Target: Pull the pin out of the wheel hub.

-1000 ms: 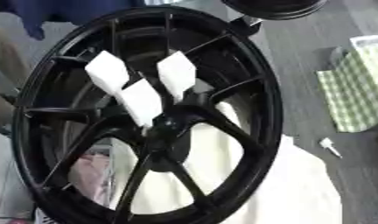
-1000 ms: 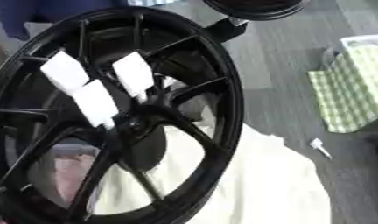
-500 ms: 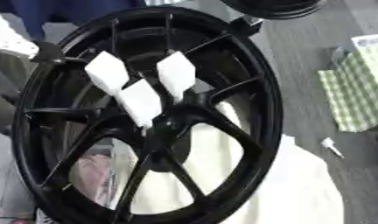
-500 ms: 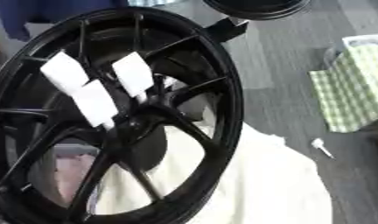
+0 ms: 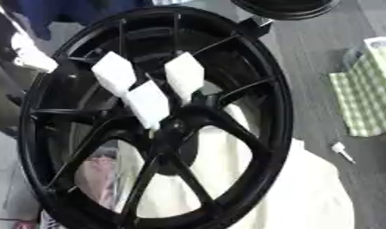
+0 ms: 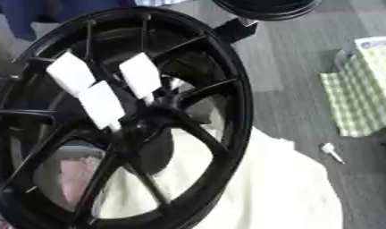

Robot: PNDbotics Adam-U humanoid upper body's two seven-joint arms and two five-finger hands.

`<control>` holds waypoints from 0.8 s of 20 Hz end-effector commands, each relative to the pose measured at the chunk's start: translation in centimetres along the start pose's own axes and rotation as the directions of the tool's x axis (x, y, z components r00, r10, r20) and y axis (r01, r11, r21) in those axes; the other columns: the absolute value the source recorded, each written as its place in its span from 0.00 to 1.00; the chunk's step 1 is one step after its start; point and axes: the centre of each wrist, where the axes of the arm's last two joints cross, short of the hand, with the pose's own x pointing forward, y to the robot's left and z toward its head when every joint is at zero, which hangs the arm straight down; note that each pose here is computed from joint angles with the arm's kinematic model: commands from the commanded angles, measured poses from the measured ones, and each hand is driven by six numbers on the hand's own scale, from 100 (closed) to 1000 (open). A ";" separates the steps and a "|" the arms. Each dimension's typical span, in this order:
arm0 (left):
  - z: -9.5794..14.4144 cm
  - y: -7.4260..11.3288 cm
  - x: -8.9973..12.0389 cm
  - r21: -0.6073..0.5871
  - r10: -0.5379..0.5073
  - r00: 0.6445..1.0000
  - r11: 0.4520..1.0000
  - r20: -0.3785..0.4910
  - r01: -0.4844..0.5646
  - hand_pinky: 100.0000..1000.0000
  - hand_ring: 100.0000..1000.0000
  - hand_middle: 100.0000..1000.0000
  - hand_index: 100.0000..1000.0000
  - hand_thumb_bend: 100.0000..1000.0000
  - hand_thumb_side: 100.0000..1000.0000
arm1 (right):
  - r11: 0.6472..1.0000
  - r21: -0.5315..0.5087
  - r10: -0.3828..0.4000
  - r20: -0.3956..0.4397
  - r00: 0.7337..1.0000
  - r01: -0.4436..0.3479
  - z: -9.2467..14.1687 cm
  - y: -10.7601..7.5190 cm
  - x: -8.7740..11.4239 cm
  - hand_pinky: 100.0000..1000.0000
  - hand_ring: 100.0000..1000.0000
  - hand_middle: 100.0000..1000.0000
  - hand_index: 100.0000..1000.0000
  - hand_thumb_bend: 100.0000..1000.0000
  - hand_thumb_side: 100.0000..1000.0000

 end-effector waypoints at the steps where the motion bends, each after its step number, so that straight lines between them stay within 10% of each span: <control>1: -0.3 0.1 -0.1 -0.016 -0.016 1.000 1.000 -0.006 0.016 0.87 0.86 0.74 0.87 0.47 0.32 | 0.999 -0.038 0.020 0.006 1.000 -0.019 -0.5 -0.4 0.6 0.50 0.57 0.47 0.61 0.00 0.51; 16: -2.9 -1.3 -0.8 -0.067 0.018 1.000 0.998 0.024 -0.016 0.85 0.85 0.78 0.90 0.47 0.29 | 0.999 -0.045 0.009 0.000 1.000 -0.009 -0.5 -0.3 0.5 0.50 0.57 0.47 0.60 0.00 0.53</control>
